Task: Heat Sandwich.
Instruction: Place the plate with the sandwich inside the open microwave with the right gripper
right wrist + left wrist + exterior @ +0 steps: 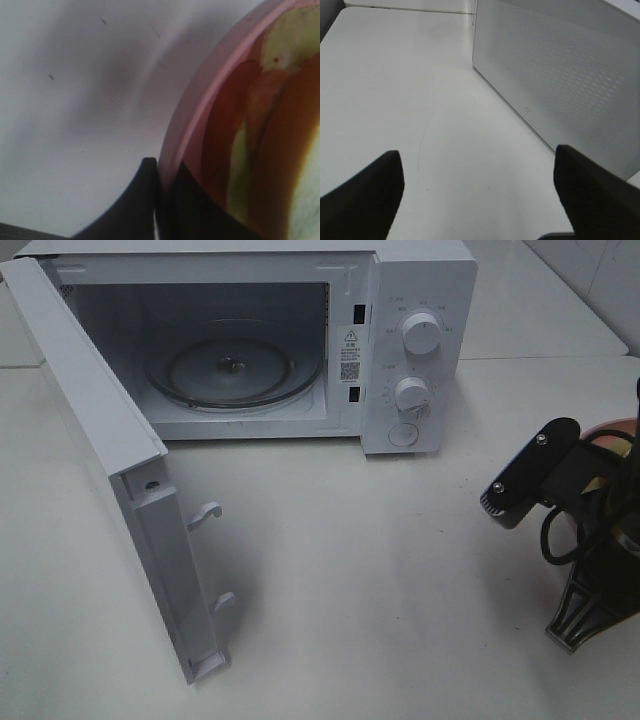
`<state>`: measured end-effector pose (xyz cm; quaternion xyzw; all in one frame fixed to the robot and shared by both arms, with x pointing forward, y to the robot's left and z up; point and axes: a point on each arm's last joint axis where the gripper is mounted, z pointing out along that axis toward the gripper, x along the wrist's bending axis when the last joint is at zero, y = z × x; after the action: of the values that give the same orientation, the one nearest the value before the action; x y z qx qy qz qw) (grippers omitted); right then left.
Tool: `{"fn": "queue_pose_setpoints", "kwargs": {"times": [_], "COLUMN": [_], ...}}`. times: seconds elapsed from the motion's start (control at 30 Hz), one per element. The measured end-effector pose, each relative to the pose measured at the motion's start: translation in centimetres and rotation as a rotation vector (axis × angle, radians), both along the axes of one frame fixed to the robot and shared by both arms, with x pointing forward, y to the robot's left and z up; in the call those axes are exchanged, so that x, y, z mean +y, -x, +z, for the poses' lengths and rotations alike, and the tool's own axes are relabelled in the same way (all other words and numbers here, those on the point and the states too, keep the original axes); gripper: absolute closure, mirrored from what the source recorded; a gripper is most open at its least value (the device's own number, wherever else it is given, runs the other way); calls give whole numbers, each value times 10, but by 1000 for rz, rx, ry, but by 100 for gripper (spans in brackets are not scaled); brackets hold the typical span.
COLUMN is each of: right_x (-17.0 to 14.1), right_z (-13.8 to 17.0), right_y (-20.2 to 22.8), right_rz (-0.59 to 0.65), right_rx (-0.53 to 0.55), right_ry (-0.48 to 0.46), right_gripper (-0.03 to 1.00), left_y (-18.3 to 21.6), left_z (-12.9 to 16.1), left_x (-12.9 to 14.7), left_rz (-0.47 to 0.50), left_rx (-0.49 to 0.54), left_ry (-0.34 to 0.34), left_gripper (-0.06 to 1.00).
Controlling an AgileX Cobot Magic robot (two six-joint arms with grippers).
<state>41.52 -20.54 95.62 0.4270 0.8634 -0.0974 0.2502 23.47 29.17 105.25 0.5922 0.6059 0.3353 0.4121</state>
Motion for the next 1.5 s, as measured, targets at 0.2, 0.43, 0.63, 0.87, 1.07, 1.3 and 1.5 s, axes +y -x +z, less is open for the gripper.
{"fn": "queue_pose_setpoints", "kwargs": {"times": [0.2, 0.43, 0.63, 0.87, 1.07, 1.3, 1.5], "right_x": [20, 30, 33, 40, 61, 76, 86], "right_z": [4, 3, 3, 4, 8, 8, 10], "right_y": [16, 20, 20, 22, 35, 39, 39], "right_rz": [119, 245, 411, 598, 913, 1171, 1345], "right_rx": [-4, 9, 62, 83, 73, 52, 4], "right_ry": [17, 5, 58, 77, 77, 59, 63], "right_gripper": [92, 92, 92, 92, 92, 92, 92], "left_y": [0, 0, 0, 0, 0, 0, 0], "left_z": [0, 0, 0, 0, 0, 0, 0], "left_x": [0, 0, 0, 0, 0, 0, 0], "left_rz": [0, 0, 0, 0, 0, 0, 0], "left_rx": [0, 0, 0, 0, 0, 0, 0], "left_ry": [0, 0, 0, 0, 0, 0, 0], "left_gripper": [19, 19, 19, 19, 19, 19, 19]}}
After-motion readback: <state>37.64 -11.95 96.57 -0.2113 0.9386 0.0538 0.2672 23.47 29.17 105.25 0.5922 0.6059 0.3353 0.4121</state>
